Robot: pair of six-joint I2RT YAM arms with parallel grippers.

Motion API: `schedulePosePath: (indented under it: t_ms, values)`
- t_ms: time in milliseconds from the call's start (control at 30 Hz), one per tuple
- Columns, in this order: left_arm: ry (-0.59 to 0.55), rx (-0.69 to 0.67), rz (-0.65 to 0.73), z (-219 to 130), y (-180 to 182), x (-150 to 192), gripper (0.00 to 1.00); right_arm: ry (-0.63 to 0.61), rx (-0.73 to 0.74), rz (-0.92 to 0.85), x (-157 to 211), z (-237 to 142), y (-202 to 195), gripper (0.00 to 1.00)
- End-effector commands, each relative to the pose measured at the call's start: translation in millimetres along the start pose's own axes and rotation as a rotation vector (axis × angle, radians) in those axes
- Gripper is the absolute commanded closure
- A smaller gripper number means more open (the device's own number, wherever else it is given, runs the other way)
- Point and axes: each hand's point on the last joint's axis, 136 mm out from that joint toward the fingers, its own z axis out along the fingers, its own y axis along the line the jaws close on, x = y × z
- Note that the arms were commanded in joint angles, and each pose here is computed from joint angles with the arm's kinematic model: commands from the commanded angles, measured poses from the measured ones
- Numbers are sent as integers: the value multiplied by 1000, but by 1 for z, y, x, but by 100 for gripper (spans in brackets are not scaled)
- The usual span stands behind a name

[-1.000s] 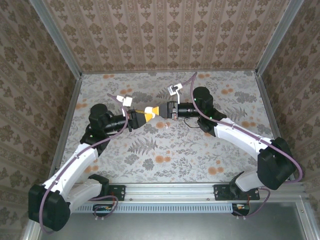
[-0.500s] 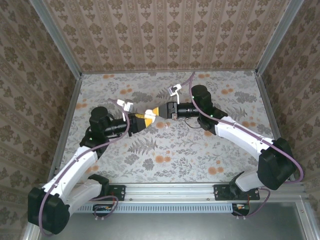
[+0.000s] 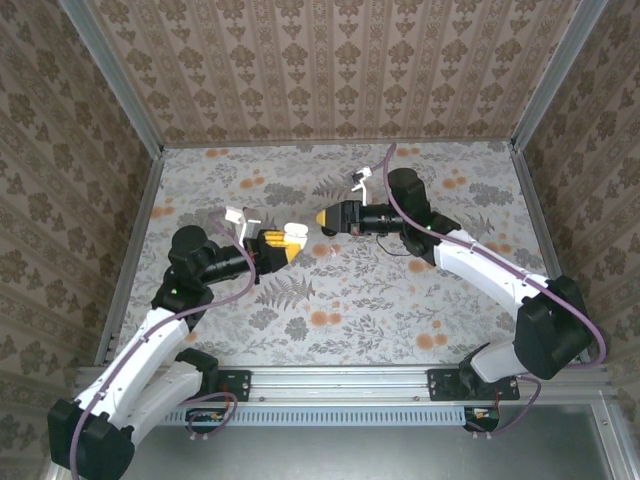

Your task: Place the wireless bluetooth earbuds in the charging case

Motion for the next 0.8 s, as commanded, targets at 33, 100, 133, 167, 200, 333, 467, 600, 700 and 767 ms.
schedulePosePath:
  t_ms: [33,100,133,167,200,333,467,600,700,767]
  values:
    - [10,-79,52,-5,10,12,100,2,242,-19,1,-18,-32,59]
    - [11,-107,58,-7,15,16,100,35,370,-1,10,-22,-57,59]
    - [9,-123,63,-9,17,18,100,65,417,12,17,-22,-69,59]
    - [9,-136,65,-10,19,21,100,95,452,22,23,-20,-80,59]
    - [9,-149,70,-11,20,22,100,120,475,29,29,-17,-88,59]
    - [20,-182,83,-15,25,30,100,253,579,38,55,0,-119,58]
    - [42,-214,87,-17,31,37,100,372,704,3,75,15,-143,59]
    - [52,-224,89,-17,34,43,100,428,746,-26,86,35,-160,60]
    - [58,-225,86,-17,36,47,100,452,796,-18,88,41,-177,62]
    - [65,-226,86,-17,37,49,100,451,827,-29,84,43,-184,62]
